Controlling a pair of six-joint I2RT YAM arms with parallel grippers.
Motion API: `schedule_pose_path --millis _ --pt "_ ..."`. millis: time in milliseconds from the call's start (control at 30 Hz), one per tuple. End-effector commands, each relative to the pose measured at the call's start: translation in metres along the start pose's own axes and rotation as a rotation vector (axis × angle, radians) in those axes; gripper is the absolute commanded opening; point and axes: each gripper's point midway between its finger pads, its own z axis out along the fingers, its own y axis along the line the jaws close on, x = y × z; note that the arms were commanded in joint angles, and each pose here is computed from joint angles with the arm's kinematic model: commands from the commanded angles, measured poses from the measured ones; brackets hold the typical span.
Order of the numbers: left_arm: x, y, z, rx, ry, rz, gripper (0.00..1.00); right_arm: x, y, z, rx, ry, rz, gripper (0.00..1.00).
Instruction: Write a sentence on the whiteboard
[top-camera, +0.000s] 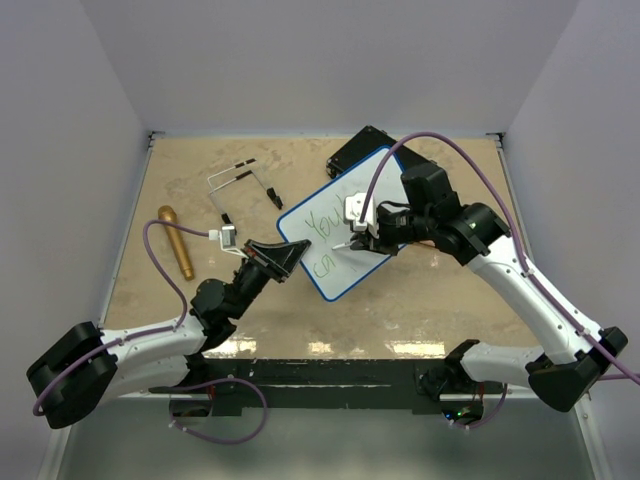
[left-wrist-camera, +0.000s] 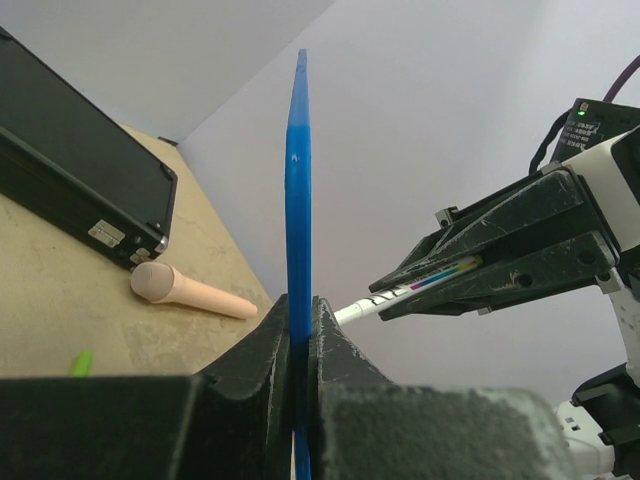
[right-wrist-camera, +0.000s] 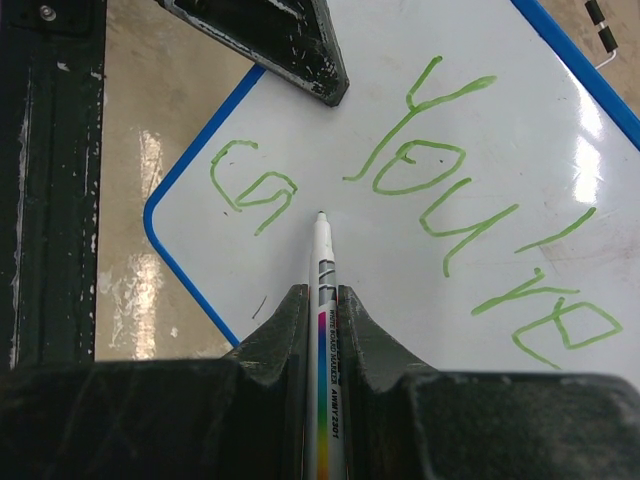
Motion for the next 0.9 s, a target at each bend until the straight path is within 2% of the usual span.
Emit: schedule_pose_path --millis 0,867 --pt "-0.051 -0.068 0.010 0.220 -0.169 -0.077 0.00 -0.003 -0.007 0.004 0.030 -0.006 -0.003 0.00" --pt "-0.068 -0.065 0.007 0.198 -0.232 -0.042 0.00 0.024 0.022 0.006 -0.076 0.076 -0.022 0.00"
